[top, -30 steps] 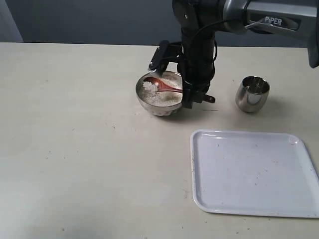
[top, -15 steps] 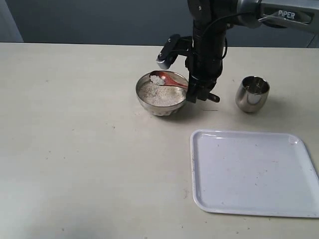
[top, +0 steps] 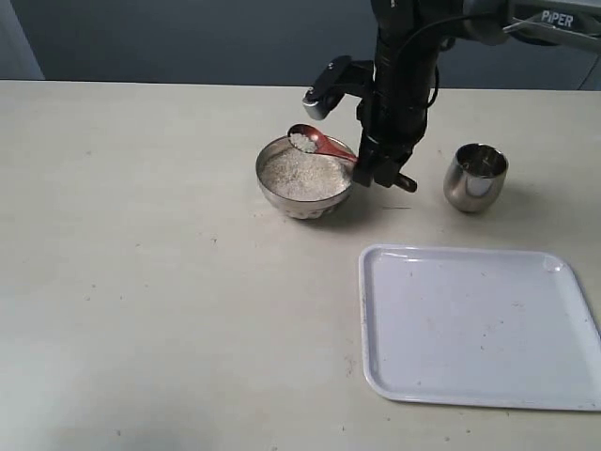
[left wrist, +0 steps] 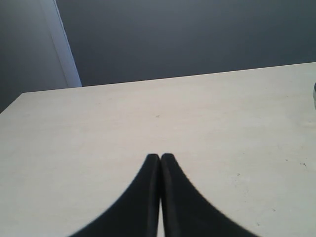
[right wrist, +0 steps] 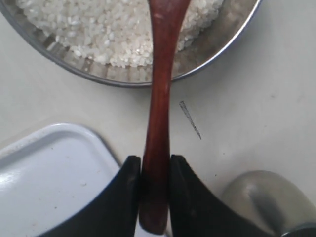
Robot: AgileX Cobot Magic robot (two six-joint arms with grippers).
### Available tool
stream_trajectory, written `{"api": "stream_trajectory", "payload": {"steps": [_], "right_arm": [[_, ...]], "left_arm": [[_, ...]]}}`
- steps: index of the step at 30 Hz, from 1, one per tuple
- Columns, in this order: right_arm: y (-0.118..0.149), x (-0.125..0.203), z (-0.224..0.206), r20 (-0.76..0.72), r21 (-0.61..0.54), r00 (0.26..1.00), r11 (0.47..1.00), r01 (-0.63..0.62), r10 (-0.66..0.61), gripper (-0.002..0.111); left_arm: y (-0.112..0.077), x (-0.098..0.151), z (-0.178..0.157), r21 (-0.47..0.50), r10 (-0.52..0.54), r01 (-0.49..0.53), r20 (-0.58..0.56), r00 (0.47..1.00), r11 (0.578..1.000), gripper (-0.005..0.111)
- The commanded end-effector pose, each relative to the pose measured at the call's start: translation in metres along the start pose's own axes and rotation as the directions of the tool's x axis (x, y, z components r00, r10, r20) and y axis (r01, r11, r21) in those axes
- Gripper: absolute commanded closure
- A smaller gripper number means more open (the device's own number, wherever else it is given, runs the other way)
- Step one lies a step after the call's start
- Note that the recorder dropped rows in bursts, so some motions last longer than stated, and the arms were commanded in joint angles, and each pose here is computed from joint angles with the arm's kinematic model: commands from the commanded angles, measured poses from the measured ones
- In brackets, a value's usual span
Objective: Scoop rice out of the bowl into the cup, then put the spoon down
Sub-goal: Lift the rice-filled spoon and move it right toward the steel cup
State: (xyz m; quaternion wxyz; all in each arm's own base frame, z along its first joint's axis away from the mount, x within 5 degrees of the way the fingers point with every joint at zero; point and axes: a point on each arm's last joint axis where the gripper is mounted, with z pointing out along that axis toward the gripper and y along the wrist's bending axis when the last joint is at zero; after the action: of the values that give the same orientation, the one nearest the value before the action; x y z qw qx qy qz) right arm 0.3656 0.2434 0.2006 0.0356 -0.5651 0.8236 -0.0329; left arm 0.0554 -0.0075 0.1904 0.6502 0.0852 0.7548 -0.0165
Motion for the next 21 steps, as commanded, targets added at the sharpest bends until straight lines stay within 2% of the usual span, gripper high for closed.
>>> {"api": "stream_trajectory", "payload": {"steps": [1,6,12,16,21], "right_arm": [[-0.003,0.003,-0.008,0.016,0.009,0.999,0.999,-0.04,0.04,0.109],[-0.003,0.006,-0.01,0.015,0.008,0.998,0.998,-0.064,0.064,0.109],[0.002,0.027,-0.006,-0.033,-0.019,0.996,0.996,-0.083,0.082,0.109],[0.009,0.037,-0.019,-0.026,-0.015,0.996,0.996,-0.088,0.087,0.109],[0.005,0.053,-0.016,-0.053,-0.029,0.992,0.992,-0.119,0.118,0.109]], "left_arm": [[0.0,-0.002,-0.001,0.008,-0.007,0.007,0.01,1.0,1.0,0.106],[0.0,-0.002,-0.001,0.008,-0.007,0.007,0.01,1.0,1.0,0.106],[0.0,-0.002,-0.001,0.008,-0.007,0.007,0.01,1.0,1.0,0.106],[0.0,-0.002,-0.001,0.008,-0.007,0.007,0.01,1.0,1.0,0.106],[0.0,-0.002,-0.001,0.008,-0.007,0.007,0.01,1.0,1.0,0.106]]}}
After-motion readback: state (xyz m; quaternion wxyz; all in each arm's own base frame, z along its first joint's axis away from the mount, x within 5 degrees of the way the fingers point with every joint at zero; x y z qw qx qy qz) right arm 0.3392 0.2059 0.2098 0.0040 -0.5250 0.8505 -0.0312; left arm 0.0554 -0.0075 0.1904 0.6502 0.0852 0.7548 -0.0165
